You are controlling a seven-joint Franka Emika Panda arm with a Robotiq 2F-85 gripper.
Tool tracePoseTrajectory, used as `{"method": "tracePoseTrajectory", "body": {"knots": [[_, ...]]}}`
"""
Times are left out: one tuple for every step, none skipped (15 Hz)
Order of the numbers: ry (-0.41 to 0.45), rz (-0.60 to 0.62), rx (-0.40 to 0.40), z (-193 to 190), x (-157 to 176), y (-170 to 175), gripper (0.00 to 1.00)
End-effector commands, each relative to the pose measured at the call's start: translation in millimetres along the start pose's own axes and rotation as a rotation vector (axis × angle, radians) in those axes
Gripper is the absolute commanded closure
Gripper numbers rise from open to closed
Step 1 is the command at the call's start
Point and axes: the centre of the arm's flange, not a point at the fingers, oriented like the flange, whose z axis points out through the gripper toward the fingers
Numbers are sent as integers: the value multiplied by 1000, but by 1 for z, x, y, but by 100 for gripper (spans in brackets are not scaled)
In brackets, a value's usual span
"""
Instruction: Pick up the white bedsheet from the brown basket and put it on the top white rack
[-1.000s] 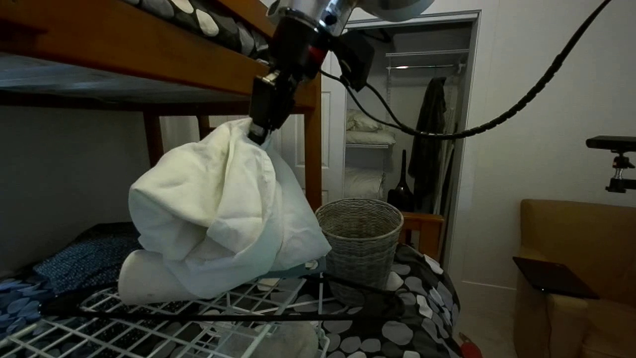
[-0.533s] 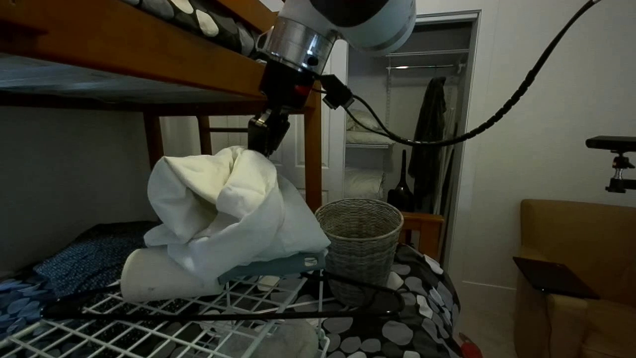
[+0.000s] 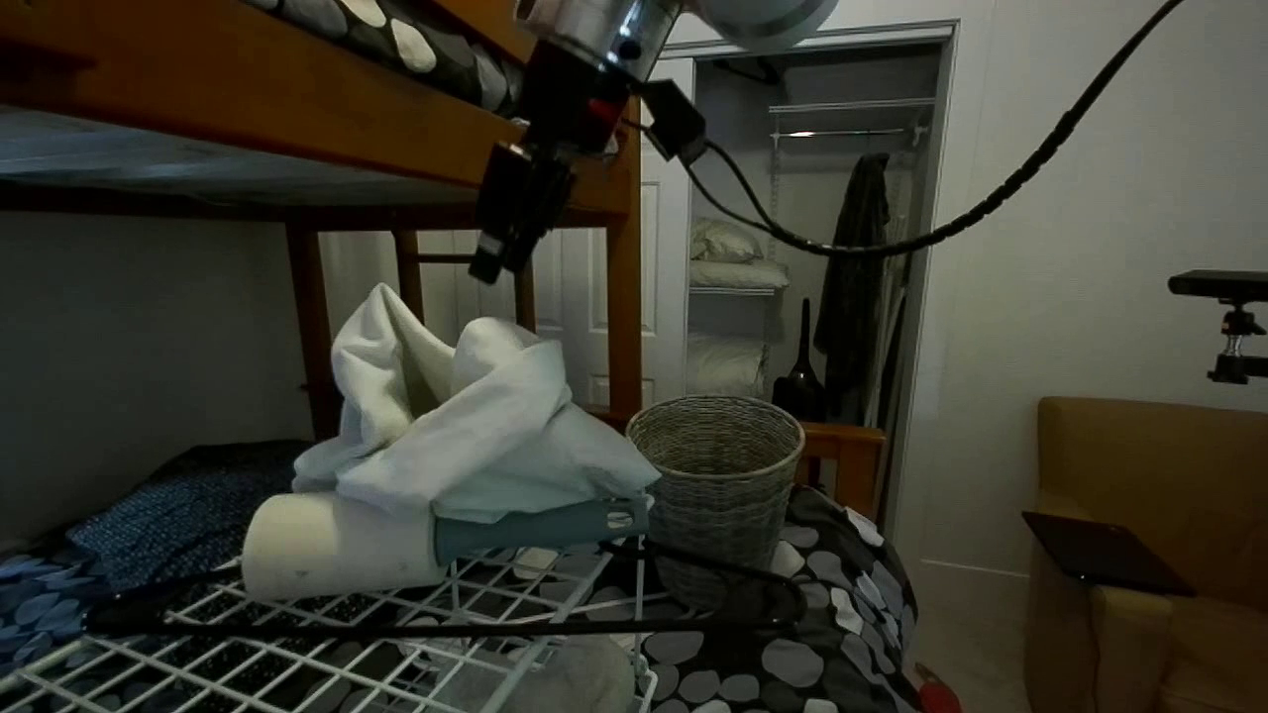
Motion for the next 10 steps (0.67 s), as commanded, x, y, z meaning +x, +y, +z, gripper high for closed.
{"method": "tracePoseTrajectory", "body": {"knots": [[33,13,63,-69,-6,-11,6],[25,14,89,-84,-6,-19,0],[15,1,106,-96,-6,-25,0],[-3,-4,128,-110,-8,-34,0],[-14,-18,142,-122,-10,-39,0],[-36,-23,151,-136,-13,-47,0],[-67,-27,160,-148,-16,-51,0],[-109,-32,175,-159,-21,-54,0],[-160,-20,174,-166,-27,-56,0],[-203,-3,200,-173,-36,-56,0]]}}
